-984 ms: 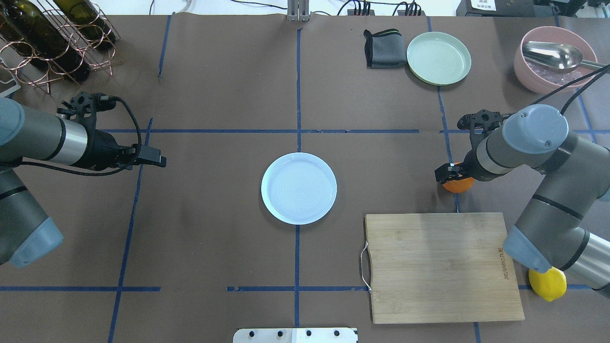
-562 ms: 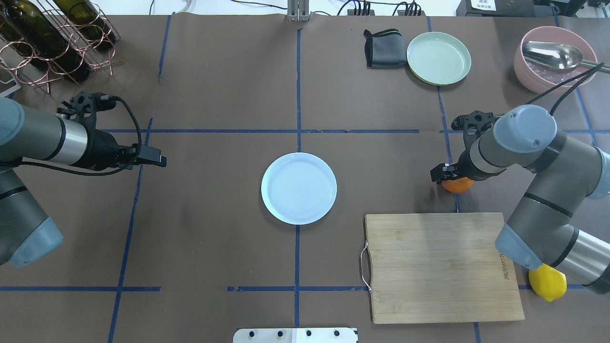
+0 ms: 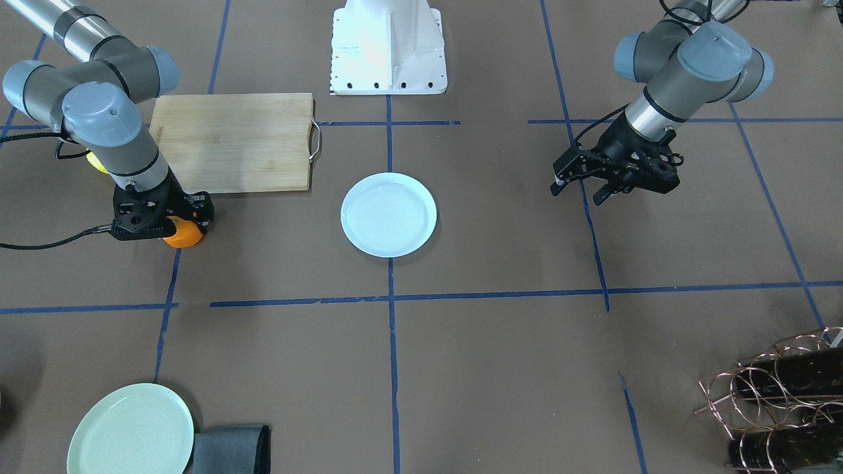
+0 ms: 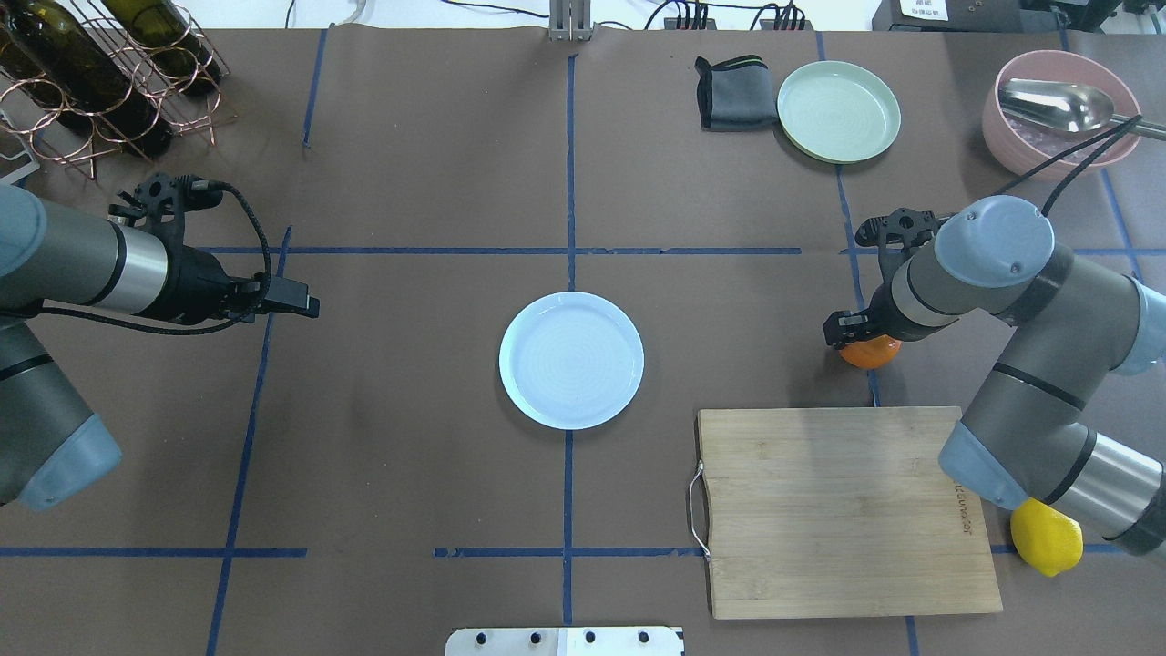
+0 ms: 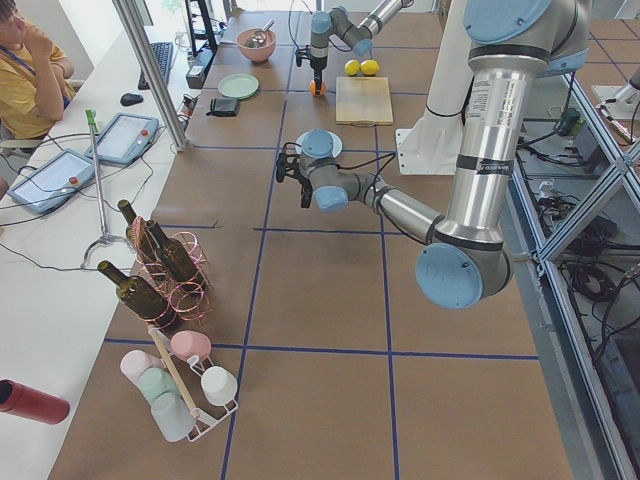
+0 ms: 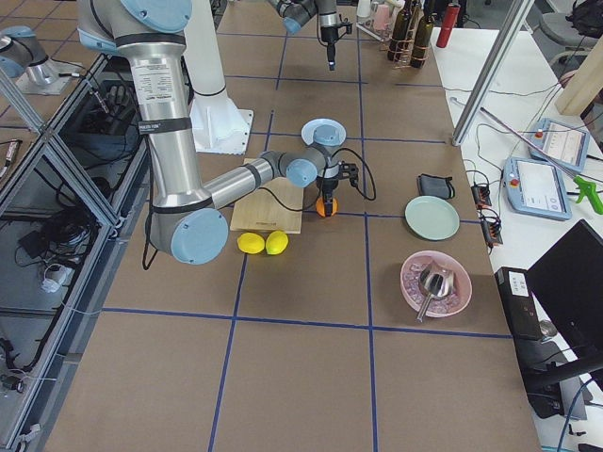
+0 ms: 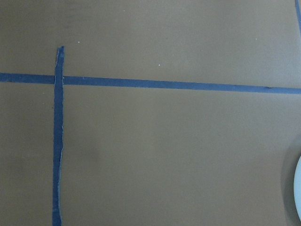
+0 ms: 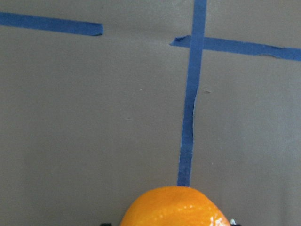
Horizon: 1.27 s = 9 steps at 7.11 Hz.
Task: Pick orange to plate
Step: 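Lower the right gripper over the orange and close on it, then carry the orange with the right gripper over the white plate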
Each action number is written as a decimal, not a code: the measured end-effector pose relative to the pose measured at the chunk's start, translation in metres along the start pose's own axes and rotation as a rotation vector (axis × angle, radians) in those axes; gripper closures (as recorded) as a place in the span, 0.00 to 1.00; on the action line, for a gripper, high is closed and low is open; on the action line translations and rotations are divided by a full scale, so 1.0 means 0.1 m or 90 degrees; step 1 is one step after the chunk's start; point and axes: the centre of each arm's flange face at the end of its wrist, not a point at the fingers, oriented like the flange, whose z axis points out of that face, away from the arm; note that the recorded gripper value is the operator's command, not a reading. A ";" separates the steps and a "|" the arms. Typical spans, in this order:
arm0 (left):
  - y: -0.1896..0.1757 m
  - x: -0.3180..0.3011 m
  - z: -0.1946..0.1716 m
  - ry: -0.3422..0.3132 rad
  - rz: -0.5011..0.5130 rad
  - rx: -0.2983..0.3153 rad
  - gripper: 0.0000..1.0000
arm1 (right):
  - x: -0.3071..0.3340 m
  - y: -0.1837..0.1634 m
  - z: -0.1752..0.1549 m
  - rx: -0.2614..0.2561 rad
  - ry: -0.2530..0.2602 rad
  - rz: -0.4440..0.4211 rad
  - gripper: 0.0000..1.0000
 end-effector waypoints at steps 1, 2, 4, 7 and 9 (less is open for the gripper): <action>0.00 0.01 -0.01 0.001 0.001 0.001 0.00 | -0.10 0.01 -0.16 0.010 -0.016 -0.006 0.94; 0.01 0.02 -0.03 0.004 0.002 0.001 0.00 | -0.28 -0.04 -0.32 0.017 -0.029 -0.010 0.99; 0.03 0.05 -0.09 0.009 0.004 0.003 0.00 | -1.18 -0.24 -0.73 0.004 -0.031 0.004 1.00; 0.03 0.02 -0.07 0.006 0.002 0.002 0.00 | -2.56 -0.03 -0.92 0.016 -0.083 0.044 1.00; 0.03 0.02 -0.06 0.005 0.000 0.001 0.00 | -3.25 -0.08 -0.49 0.055 -0.108 0.069 1.00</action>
